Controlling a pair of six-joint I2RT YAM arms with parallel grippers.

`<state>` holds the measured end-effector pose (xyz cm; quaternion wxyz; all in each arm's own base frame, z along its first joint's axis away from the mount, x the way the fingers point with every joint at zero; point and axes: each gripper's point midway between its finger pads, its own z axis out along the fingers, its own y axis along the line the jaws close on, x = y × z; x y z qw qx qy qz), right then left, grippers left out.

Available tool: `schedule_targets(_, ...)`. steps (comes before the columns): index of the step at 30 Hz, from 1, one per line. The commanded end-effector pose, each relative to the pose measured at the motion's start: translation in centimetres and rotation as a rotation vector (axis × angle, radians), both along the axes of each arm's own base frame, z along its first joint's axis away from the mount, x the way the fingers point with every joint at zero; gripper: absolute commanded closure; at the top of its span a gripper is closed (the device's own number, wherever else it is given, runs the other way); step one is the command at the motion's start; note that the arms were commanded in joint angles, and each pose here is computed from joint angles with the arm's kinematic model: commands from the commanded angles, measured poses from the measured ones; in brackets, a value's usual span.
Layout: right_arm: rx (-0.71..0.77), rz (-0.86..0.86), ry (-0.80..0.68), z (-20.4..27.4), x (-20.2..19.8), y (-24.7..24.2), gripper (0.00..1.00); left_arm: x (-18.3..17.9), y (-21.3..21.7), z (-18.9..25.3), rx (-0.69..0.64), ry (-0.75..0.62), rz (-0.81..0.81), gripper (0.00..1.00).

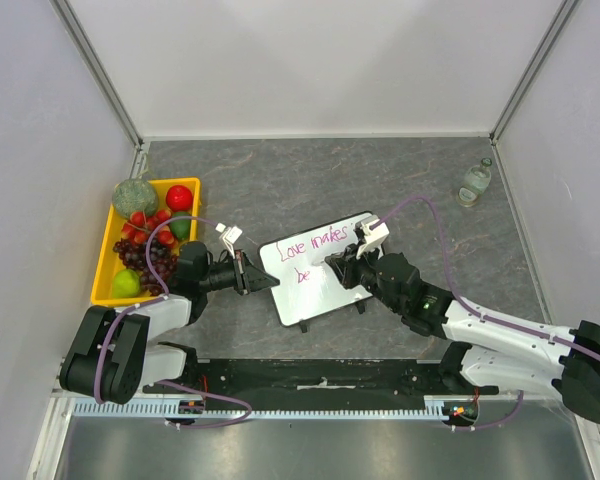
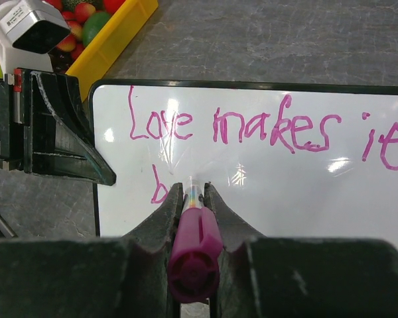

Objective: Write a sentence on the whiteboard
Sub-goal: Write on the whiteboard with the whiteboard.

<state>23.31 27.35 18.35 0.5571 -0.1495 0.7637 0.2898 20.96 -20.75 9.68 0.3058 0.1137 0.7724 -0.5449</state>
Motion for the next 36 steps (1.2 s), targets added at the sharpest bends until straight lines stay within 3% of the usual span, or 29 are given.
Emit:
schedule_targets(1,0.050,0.008,-0.017,1.3,0.0,0.3,1.00,0.8,-0.1,0.6,0.006,-0.059,0.001,0.98)
schedule_targets(36,-0.031,-0.084,0.022,-2.0,0.3,-2.3,1.00,0.8,0.0,0.6,0.007,-0.056,0.004,0.98)
